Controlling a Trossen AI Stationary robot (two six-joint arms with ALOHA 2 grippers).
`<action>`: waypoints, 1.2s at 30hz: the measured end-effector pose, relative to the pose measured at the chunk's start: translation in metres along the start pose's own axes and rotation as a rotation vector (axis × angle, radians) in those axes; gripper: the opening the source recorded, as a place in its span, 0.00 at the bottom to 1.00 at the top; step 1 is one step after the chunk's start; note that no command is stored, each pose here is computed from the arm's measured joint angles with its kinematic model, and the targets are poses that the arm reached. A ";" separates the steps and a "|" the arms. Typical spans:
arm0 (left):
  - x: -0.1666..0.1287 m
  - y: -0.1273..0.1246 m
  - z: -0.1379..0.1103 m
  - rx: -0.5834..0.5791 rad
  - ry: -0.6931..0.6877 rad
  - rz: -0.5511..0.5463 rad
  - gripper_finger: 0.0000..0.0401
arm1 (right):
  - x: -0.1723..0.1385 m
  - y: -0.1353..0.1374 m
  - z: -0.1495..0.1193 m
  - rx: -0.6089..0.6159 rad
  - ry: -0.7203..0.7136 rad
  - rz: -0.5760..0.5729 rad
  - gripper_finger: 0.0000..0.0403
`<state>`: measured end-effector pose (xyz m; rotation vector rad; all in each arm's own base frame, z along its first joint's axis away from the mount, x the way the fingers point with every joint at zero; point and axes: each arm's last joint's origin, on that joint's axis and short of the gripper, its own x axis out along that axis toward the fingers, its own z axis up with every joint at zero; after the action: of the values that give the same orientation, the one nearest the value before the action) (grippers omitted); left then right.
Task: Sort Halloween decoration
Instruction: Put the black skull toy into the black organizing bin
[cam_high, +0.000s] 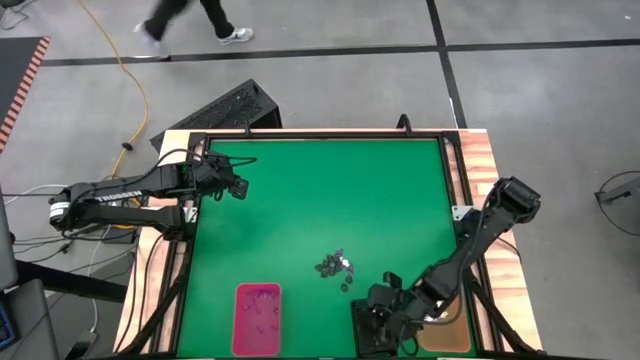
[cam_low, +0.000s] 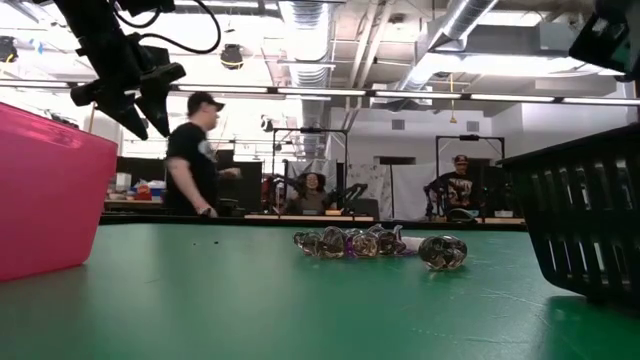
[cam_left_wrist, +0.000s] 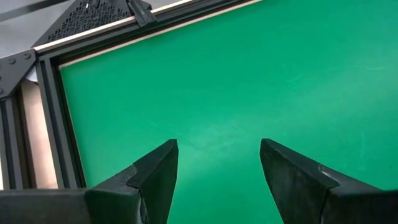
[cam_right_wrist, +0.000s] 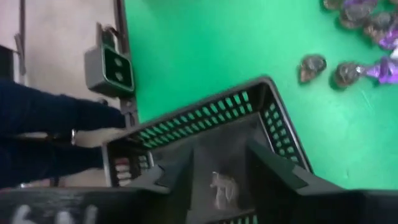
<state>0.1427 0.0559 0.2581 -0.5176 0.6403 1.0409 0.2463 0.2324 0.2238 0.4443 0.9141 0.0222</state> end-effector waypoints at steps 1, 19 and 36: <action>0.000 0.000 0.000 0.004 0.001 0.000 0.55 | 0.001 -0.001 0.001 0.005 0.010 0.007 0.47; 0.000 0.000 0.000 0.013 -0.011 0.014 0.55 | 0.020 -0.068 0.066 -0.056 0.041 -0.137 0.50; 0.000 0.001 0.001 0.032 -0.027 0.034 0.55 | 0.068 -0.083 0.058 0.012 0.141 -0.173 0.50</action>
<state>0.1420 0.0569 0.2585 -0.4656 0.6423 1.0667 0.3186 0.1502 0.1709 0.3772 1.0897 -0.1107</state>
